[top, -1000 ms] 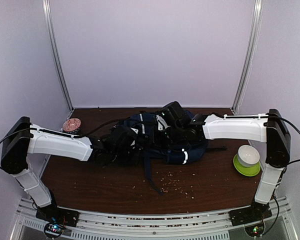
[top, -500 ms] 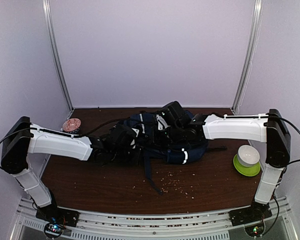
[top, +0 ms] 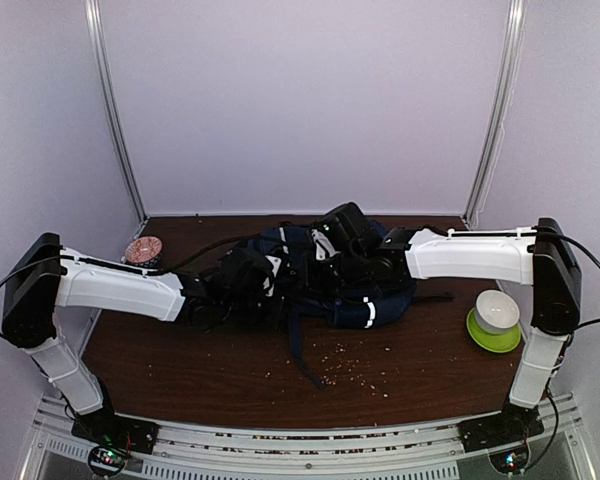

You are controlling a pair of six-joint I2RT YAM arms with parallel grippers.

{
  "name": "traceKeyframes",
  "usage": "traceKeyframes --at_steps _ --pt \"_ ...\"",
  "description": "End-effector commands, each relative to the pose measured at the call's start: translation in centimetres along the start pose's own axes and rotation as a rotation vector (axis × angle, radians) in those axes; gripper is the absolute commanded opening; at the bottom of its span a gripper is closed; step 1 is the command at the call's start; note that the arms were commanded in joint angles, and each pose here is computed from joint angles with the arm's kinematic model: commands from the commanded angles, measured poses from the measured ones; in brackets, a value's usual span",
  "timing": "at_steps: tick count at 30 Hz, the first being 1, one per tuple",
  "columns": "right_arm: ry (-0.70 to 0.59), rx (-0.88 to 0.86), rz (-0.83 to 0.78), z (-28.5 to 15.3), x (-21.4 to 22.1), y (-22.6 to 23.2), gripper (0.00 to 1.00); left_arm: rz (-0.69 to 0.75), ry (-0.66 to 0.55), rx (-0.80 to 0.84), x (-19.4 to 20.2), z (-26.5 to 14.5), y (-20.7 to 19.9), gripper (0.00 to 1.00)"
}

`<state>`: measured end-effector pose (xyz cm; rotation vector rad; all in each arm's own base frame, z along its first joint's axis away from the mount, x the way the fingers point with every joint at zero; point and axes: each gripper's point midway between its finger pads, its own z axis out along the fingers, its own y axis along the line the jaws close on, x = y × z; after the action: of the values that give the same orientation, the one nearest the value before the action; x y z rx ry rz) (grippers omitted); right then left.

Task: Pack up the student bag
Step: Zip the student bag at the center of the board.

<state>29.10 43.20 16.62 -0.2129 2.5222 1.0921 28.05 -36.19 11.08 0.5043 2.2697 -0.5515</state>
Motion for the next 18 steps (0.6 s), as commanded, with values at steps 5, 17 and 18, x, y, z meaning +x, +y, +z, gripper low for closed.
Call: traceKeyframes --at_steps 5,17,18 --pt "-0.056 -0.159 -0.033 -1.7 -1.6 4.9 0.00 -0.025 -0.105 0.043 -2.8 -0.8 -0.9 0.32" --pt "-0.053 -0.182 -0.023 -2.1 -1.5 5.5 0.00 -0.036 -0.119 0.004 -4.1 -0.7 -0.6 0.14" --pt "-0.055 -0.182 -0.023 -2.1 -1.5 5.5 0.00 -0.038 -0.116 -0.005 -4.0 -0.7 -0.5 0.10"
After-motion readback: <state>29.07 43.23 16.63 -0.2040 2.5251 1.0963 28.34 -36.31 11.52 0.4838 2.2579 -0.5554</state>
